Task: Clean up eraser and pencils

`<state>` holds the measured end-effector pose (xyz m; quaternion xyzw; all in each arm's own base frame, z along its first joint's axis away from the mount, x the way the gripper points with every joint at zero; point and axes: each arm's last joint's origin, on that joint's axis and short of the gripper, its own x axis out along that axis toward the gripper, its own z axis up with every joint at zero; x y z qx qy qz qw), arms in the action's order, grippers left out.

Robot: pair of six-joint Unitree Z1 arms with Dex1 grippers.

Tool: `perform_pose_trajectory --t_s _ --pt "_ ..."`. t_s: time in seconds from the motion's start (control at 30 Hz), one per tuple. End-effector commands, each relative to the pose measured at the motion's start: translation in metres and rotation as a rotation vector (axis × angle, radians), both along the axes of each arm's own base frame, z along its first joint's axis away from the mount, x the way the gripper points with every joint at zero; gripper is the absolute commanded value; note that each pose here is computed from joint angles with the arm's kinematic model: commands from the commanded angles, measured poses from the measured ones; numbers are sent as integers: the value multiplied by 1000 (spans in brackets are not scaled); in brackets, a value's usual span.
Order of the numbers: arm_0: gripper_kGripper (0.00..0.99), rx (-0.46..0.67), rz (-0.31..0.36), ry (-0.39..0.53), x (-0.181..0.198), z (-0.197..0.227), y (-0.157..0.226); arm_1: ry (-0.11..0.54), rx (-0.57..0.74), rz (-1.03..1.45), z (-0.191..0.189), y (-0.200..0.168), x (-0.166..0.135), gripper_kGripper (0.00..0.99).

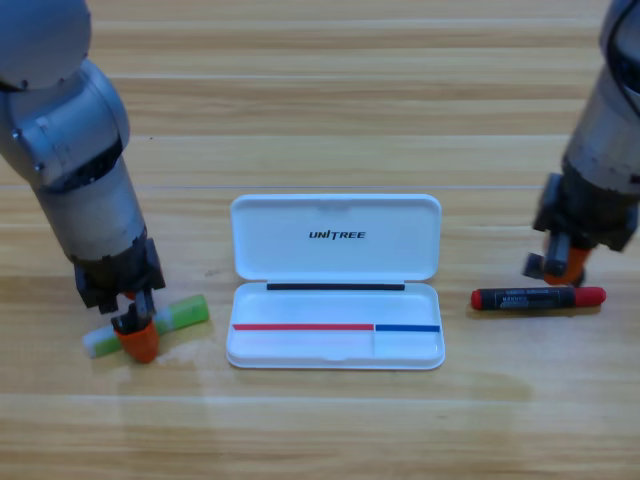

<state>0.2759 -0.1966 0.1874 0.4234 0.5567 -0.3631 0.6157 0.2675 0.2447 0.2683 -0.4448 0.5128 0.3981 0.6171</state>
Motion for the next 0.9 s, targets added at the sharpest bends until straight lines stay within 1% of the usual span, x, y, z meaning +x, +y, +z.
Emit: perform_pose_trajectory --t_s 0.03,0.07,0.17,0.3,0.33,0.4,0.43,0.47,0.73,0.9 --pt "684 35 -12 63 4 -24 4 85 8 196 -24 49 -8 0" --pt "667 36 -13 65 4 -24 4 101 20 217 -27 56 -9 0" --pt "664 41 -18 75 4 -27 4 128 38 263 -36 72 -9 0" --pt "482 41 -38 84 5 -30 4 139 28 307 -48 84 -7 0" --pt "423 42 -44 86 5 -30 4 139 25 313 -49 86 -6 0" --pt "264 42 -56 87 5 -31 3 137 25 327 -52 90 -5 0" --pt "143 40 -64 87 6 -30 3 138 23 334 -53 91 -4 0" --pt "0 39 -76 85 6 -30 3 137 23 339 -54 92 -4 0" --pt "0 51 -94 72 7 -27 3 136 23 362 -59 99 1 0" --pt "0 56 -107 57 7 -18 4 144 26 369 -64 103 3 0"
